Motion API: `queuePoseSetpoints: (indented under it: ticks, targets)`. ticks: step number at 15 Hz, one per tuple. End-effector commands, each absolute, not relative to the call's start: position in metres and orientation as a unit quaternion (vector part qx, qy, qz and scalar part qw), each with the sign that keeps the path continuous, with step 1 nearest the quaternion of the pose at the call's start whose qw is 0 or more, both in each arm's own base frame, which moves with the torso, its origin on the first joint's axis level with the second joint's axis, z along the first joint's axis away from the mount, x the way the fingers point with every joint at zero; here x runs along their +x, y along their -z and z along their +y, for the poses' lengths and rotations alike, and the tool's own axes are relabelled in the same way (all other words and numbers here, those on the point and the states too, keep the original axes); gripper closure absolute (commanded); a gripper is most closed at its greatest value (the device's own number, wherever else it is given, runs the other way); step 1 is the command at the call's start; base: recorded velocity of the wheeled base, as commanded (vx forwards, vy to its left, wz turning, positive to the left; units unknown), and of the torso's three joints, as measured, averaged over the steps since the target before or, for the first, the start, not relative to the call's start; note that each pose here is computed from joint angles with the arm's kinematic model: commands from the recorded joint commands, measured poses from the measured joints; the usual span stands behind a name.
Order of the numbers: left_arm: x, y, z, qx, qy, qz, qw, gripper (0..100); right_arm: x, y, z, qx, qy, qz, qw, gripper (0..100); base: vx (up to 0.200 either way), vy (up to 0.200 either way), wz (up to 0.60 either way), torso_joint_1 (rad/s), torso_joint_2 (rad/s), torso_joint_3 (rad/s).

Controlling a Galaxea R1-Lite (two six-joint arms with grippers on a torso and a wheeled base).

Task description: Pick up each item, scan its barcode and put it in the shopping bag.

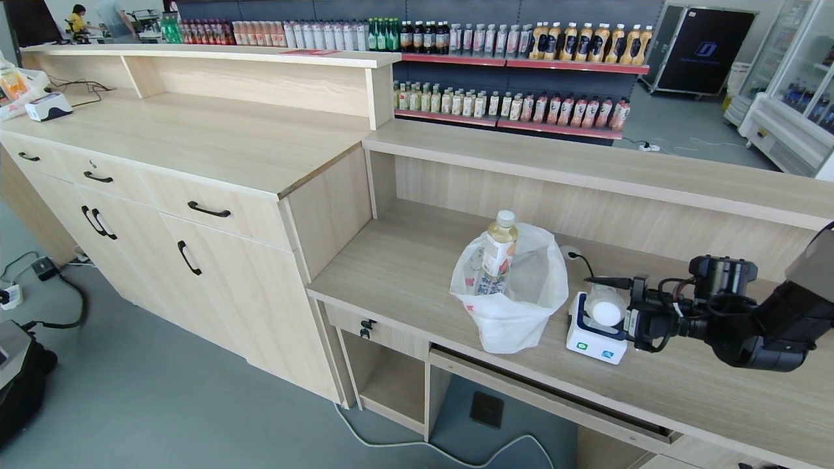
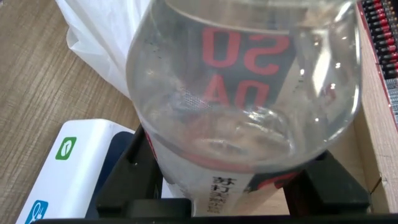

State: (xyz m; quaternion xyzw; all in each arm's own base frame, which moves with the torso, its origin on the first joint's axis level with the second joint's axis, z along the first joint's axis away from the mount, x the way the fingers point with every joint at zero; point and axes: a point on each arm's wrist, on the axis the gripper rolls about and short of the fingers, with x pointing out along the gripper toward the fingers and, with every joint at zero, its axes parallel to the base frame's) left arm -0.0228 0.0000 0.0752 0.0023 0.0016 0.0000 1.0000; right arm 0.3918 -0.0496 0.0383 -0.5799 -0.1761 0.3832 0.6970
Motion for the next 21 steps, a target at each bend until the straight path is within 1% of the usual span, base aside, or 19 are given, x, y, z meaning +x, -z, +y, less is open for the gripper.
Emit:
queuePoseSetpoints:
  ticks: [1, 21]
  targets:
    - [-0.0228, -0.0752, 0.0, 0.002, 0.0, 0.002, 1.0, 0, 0.3925, -0.0359, -0.0496, -0.579, -0.385, -0.175, 0.697, 100, 0.0, 0.0, 0.0, 0.0, 0.0, 0.0]
    - [-0.0228, -0.0752, 0.0, 0.002, 0.0, 0.002, 1.0, 0, 0.3976, -0.0305, -0.0493, -0.581, -0.382, -0.176, 0.697, 100, 0.0, 0.0, 0.0, 0.0, 0.0, 0.0]
